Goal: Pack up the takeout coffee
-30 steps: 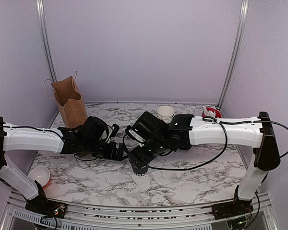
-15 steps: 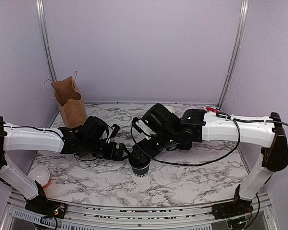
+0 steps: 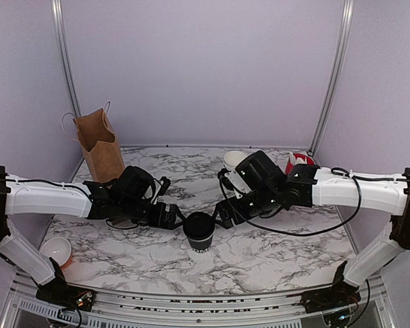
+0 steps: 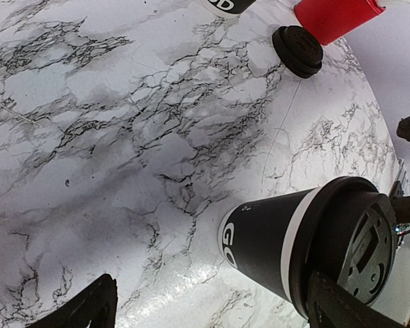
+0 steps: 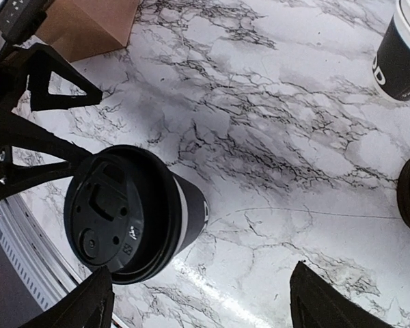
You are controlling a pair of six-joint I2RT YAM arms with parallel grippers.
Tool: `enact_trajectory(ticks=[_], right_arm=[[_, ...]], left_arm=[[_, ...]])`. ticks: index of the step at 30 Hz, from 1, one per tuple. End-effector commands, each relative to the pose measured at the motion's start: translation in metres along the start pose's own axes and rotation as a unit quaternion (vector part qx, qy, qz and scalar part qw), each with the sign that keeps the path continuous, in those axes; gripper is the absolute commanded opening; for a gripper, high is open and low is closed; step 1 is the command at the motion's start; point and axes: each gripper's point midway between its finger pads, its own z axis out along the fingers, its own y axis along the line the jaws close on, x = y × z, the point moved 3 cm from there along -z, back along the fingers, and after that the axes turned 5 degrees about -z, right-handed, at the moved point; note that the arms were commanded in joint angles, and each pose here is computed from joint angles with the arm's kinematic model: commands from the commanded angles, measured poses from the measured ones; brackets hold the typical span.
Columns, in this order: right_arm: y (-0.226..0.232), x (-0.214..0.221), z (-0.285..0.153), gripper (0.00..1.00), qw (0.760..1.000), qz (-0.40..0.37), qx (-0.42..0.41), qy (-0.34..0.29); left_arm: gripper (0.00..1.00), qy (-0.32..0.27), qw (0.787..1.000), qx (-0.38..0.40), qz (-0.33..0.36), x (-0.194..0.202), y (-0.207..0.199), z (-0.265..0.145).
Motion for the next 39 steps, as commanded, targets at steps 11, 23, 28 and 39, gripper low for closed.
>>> enact_trajectory(ticks=[11,23,28,39], right_arm=[[-0.013,0.012,0.005,0.81,0.997,0.061,-0.033,-0.021],[-0.018,0.016,0.006,0.80,0.997,0.072,-0.029,-0.021],[-0.018,0.016,0.007,0.79,0.997,0.069,-0.026,-0.017],[-0.015,0.013,0.011,0.77,0.998,0.057,-0.029,-0.008]], left_arm=[[0.98,0.002,1.000,-0.006,0.009,-0.002,-0.003,0.000],[0.98,0.003,1.000,-0.005,0.009,-0.002,-0.003,0.001],[0.97,0.003,1.000,-0.004,0.010,-0.002,-0.003,0.001],[0.97,0.003,1.000,-0.004,0.010,-0.003,-0.004,0.001]])
